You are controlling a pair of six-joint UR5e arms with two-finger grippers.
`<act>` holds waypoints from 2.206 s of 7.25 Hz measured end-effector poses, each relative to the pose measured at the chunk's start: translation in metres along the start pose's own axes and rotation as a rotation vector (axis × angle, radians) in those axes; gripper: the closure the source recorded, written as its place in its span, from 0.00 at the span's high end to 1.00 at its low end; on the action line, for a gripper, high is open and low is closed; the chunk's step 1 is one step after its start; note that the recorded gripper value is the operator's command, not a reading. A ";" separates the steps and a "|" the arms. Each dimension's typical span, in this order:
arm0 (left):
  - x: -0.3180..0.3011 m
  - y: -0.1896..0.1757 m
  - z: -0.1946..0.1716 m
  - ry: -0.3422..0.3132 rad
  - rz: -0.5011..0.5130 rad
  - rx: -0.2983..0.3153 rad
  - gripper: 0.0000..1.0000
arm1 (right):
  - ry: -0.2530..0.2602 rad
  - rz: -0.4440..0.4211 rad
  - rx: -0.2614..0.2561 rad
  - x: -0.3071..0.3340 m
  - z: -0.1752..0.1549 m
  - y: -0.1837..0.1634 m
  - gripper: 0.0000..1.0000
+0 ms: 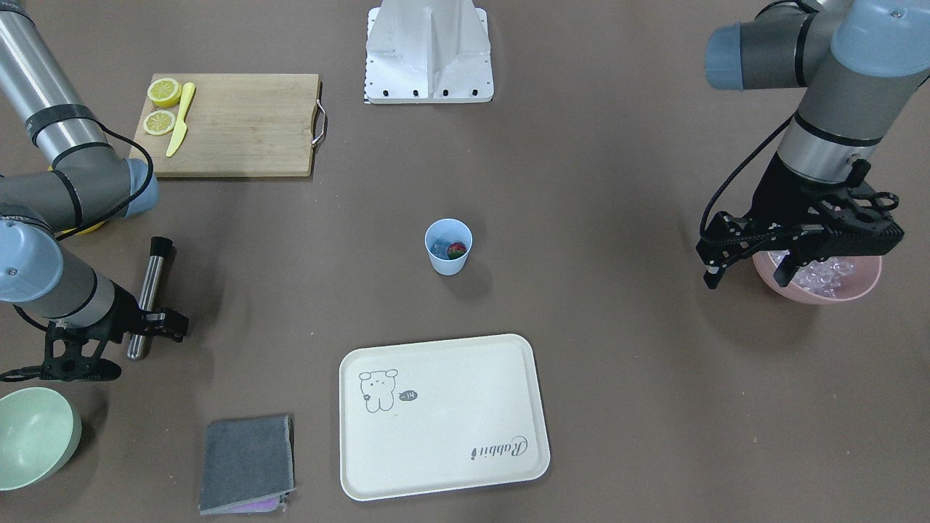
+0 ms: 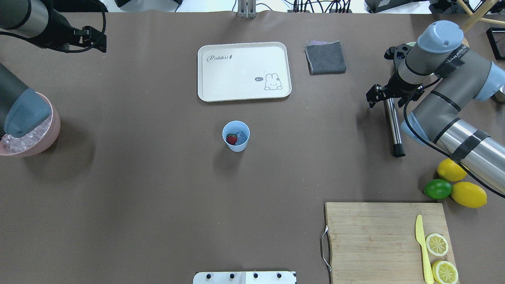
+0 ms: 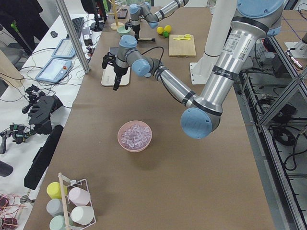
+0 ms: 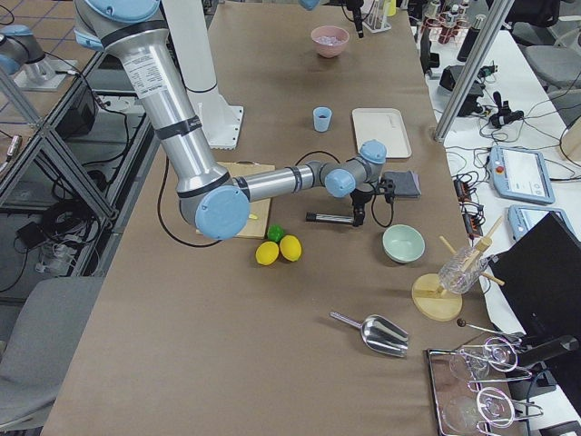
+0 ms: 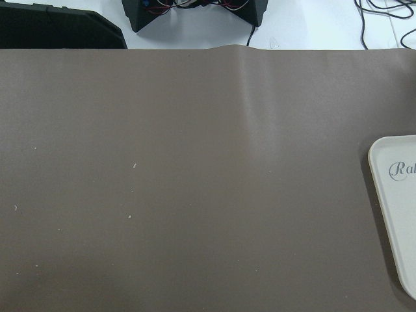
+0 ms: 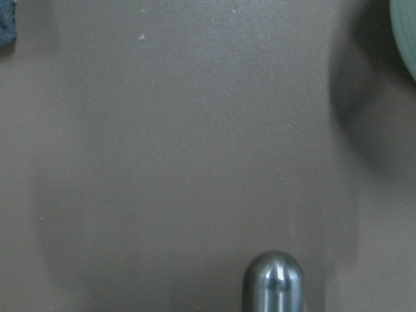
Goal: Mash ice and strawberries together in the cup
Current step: 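Close the right gripper on the upper end of the muddler, then lift the muddler upright and carry it over the cup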
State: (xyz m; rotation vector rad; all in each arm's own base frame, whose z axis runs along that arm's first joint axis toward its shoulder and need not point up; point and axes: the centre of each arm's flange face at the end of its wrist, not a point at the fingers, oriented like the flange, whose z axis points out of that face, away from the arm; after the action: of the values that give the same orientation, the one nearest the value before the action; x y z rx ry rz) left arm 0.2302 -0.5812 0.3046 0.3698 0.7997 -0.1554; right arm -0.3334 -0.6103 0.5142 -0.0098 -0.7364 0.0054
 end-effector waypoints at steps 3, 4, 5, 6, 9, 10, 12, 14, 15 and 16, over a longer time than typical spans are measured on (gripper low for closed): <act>0.001 -0.001 -0.001 0.002 0.001 0.002 0.98 | 0.009 0.011 -0.002 0.014 0.001 0.000 0.01; 0.001 -0.001 -0.001 0.002 0.002 0.003 0.98 | 0.009 0.012 -0.002 0.015 0.001 0.000 0.00; 0.001 -0.001 -0.001 0.002 0.003 0.003 0.98 | 0.009 0.013 -0.002 0.015 0.001 0.000 0.00; 0.001 -0.002 -0.002 0.002 0.003 0.004 0.98 | 0.009 0.011 -0.001 0.013 0.001 0.000 0.00; 0.001 -0.002 -0.002 0.002 0.003 0.004 0.98 | -0.011 0.008 0.030 0.010 -0.021 -0.008 0.00; 0.001 -0.002 -0.002 0.003 0.003 0.005 0.98 | -0.032 0.013 0.062 0.010 -0.046 -0.015 0.00; -0.004 -0.007 -0.007 -0.002 -0.006 0.015 0.98 | -0.078 0.011 0.129 -0.001 -0.098 -0.029 0.00; -0.038 -0.025 -0.018 -0.038 -0.057 0.043 0.98 | -0.135 -0.042 0.210 -0.032 -0.154 -0.036 0.00; -0.072 -0.032 -0.024 -0.071 -0.101 0.055 0.98 | -0.163 -0.095 0.256 -0.057 -0.181 -0.036 0.00; -0.118 -0.033 -0.028 -0.115 -0.157 0.060 0.98 | -0.187 -0.164 0.295 -0.086 -0.203 -0.033 0.00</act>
State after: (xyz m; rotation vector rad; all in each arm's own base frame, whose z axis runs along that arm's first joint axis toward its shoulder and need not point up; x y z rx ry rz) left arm 0.1211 -0.6016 0.3635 0.3516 0.7110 -0.3455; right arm -0.2611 -0.6452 0.3061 0.3366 -0.9156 -0.0418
